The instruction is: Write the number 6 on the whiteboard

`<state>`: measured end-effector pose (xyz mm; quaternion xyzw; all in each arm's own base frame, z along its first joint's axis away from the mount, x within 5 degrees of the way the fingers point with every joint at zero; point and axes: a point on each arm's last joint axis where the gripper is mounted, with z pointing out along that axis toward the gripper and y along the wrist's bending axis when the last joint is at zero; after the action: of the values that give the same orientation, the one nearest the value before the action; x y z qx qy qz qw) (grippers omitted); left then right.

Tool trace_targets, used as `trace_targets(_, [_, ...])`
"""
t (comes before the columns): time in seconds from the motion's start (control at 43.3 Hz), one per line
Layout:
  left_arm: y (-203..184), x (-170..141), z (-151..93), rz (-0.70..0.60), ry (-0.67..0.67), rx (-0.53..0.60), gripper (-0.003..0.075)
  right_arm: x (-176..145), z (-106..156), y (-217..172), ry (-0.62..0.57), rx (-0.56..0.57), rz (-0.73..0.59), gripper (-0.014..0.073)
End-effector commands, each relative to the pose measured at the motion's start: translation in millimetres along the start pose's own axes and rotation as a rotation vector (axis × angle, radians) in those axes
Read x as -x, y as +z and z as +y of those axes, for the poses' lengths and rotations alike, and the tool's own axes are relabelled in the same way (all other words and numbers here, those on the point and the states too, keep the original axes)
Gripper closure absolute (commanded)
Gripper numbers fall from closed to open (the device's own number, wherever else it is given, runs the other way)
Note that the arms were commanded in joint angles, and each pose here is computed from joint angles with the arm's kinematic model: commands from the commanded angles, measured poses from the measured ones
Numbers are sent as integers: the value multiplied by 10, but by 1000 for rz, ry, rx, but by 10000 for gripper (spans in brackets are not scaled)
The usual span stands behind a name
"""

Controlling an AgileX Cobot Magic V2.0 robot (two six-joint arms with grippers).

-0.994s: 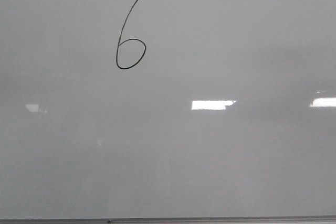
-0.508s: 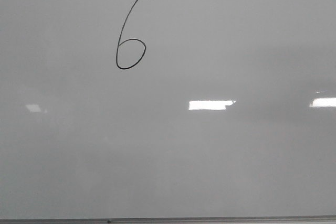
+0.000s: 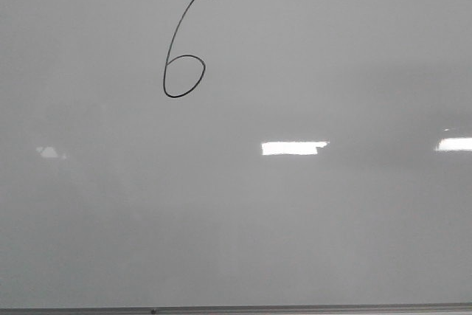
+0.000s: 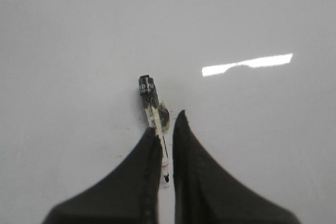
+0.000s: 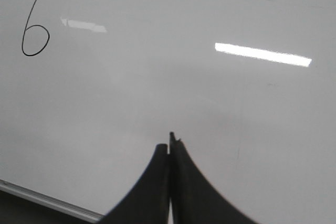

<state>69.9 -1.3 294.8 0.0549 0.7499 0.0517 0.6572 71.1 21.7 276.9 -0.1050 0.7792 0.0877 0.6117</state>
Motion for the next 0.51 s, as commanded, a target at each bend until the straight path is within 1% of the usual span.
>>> trace_targets(0.0, [-159,150,18,-153,-16,28,741,156,-23,-24,4,-27,-103,664])
trace_targets(0.092, [-275,171,14,-218,-14,38,741,156,-23,-24,4,-27,-103,664])
trace_targets(0.185, [-333,178,11,-248,-13,43,741,156,-23,-24,4,-27,-103,664])
trace_targets(0.485, [-335,176,11,-250,-13,43,741,156,-23,-24,4,-27,-103,664])
